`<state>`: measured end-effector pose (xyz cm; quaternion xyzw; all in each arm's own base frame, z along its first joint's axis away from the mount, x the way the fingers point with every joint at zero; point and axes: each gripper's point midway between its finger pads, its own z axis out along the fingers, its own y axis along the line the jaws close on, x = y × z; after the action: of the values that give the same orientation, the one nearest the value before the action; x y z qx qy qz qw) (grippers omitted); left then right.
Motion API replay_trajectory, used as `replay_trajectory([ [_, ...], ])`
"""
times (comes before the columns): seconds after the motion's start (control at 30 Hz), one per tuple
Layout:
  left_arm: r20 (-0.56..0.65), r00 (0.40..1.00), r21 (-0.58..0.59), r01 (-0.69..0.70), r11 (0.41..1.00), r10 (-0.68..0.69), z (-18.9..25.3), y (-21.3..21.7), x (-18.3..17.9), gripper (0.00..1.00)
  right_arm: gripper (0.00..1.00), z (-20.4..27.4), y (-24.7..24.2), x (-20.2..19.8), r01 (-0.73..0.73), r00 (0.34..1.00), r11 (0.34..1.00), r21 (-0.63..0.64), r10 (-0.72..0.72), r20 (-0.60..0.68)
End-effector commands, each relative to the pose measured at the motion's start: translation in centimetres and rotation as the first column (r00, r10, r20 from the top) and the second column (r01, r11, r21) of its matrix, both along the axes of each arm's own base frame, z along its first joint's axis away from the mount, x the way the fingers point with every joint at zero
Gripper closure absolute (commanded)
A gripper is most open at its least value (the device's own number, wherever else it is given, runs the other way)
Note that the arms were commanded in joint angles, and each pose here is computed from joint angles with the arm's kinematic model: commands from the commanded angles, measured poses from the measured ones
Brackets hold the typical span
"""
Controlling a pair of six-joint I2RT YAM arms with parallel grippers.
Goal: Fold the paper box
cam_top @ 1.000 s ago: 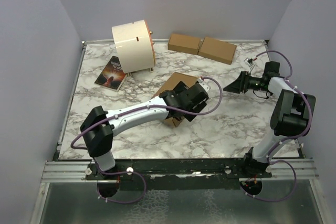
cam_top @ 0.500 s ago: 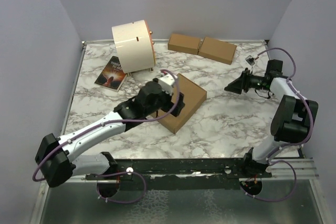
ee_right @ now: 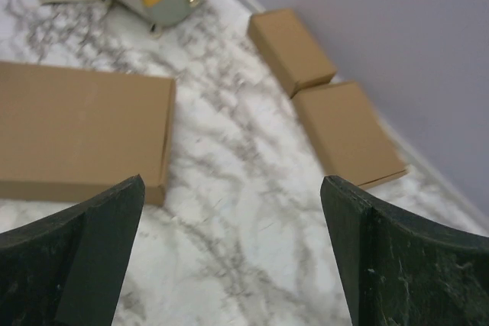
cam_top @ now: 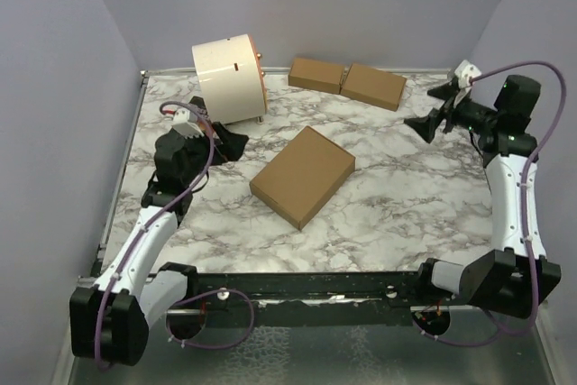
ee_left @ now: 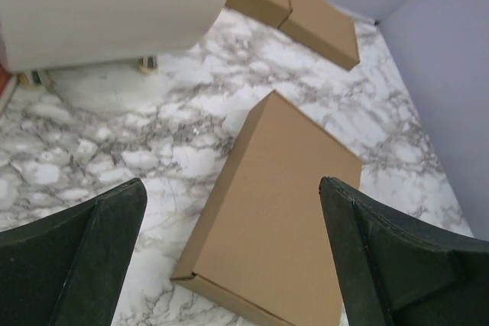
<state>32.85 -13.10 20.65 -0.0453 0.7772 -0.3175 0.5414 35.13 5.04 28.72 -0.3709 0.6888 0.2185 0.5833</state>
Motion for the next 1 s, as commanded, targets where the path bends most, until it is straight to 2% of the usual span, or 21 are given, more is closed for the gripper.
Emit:
replay_trajectory([
  [0.0, 0.177, 0.984, 0.009, 0.011, 1.000, -0.012, 8.6, 0.7, -0.6, 0.01, 0.00, 10.6, -1.9, 1.4, 0.160, 0.967, 0.987, -0.013, -0.154, 0.203],
  [0.13, 0.283, 0.959, 0.077, -0.049, 0.996, 0.026, 14.8, 2.1, -1.2, 0.01, 0.00, 16.3, -1.1, 0.4, 0.173, 0.965, 0.980, 0.098, -0.188, 0.184],
  [0.27, 0.370, 0.929, 0.108, -0.066, 0.992, 0.022, 20.2, 2.5, -2.1, 0.01, 0.00, 21.7, 0.4, -2.4, 0.119, 0.956, 0.982, 0.149, -0.154, 0.249],
  [0.47, 0.462, 0.887, 0.096, -0.047, 0.994, -0.002, 25.7, 2.3, -3.6, 0.01, 0.00, 26.1, 1.0, -4.8, 0.132, 0.940, 0.973, 0.191, -0.184, 0.286],
  [0.7, 0.500, 0.866, 0.092, -0.039, 0.995, -0.013, 28.2, 2.2, -4.5, 0.01, 0.00, 28.7, -0.9, -4.9, 0.294, 0.893, 0.897, 0.330, -0.381, 0.239],
  [0.97, 0.484, 0.875, 0.101, -0.027, 0.995, -0.026, 27.7, 2.0, -4.2, 0.01, 0.00, 27.9, -1.2, -5.2, 0.318, 0.883, 0.893, 0.319, -0.401, 0.245],
])
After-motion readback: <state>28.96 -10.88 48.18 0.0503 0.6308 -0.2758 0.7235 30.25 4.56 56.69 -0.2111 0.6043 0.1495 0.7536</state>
